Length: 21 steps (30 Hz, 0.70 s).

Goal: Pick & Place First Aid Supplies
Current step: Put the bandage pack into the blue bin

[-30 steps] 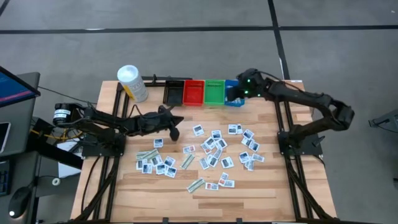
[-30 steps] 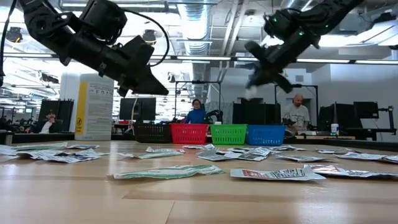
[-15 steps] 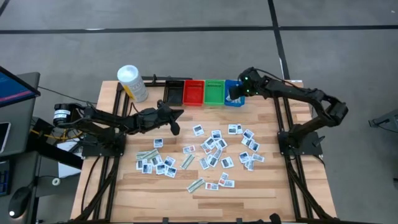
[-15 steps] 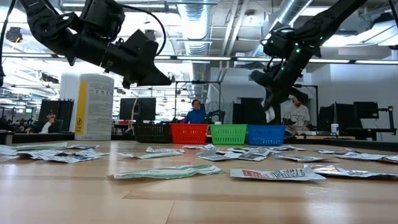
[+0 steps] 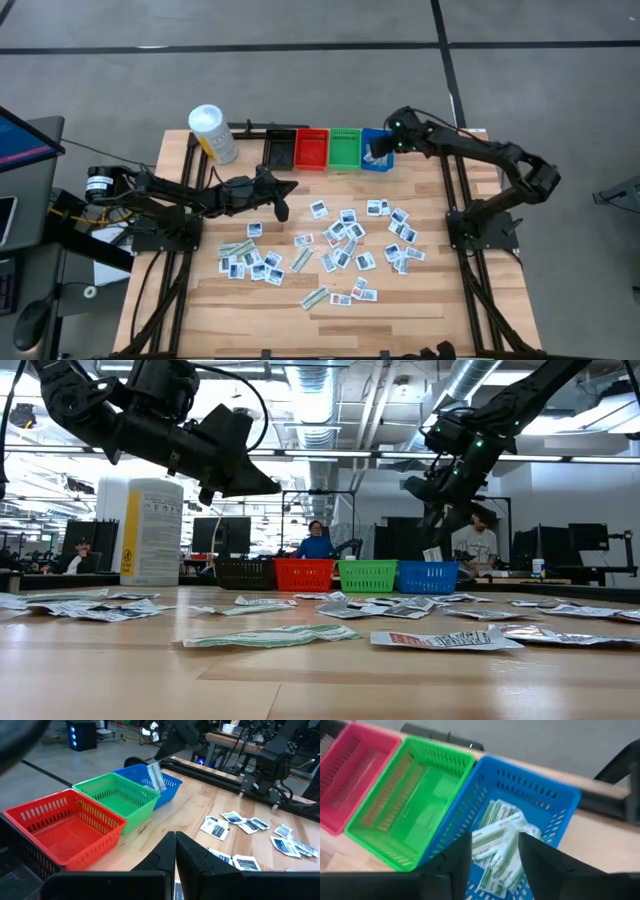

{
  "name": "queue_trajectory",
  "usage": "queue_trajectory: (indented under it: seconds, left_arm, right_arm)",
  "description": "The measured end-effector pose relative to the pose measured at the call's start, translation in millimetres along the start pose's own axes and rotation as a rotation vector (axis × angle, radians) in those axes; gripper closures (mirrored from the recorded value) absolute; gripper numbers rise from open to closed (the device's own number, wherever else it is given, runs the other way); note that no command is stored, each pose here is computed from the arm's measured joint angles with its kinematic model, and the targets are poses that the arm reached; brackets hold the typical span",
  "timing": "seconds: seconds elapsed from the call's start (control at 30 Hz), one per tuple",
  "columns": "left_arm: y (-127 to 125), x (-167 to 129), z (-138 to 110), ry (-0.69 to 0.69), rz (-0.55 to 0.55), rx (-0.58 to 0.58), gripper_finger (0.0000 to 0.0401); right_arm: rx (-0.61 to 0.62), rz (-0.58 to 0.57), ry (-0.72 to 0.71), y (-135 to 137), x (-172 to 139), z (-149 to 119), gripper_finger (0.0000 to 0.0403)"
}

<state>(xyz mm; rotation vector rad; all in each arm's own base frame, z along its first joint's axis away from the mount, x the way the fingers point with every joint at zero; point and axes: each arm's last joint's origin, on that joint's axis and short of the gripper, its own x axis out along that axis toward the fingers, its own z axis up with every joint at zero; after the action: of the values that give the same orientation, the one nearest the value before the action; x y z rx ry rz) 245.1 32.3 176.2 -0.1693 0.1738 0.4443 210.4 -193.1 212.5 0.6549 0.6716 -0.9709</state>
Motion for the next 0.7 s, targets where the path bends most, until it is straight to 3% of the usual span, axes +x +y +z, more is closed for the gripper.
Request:
queue_trajectory:
  seconds: [0.3,0.7]
  left_arm:
    - [0,0,0,-0.001,0.003,0.008,0.039]
    - [0,1,0,0.016,-0.07,-0.028,0.039]
  right_arm:
    - [-0.134,-0.041,-0.205,25,-45,0,0.022]
    - [-0.446,0.195,-0.297,70,-103,-30,0.0234]
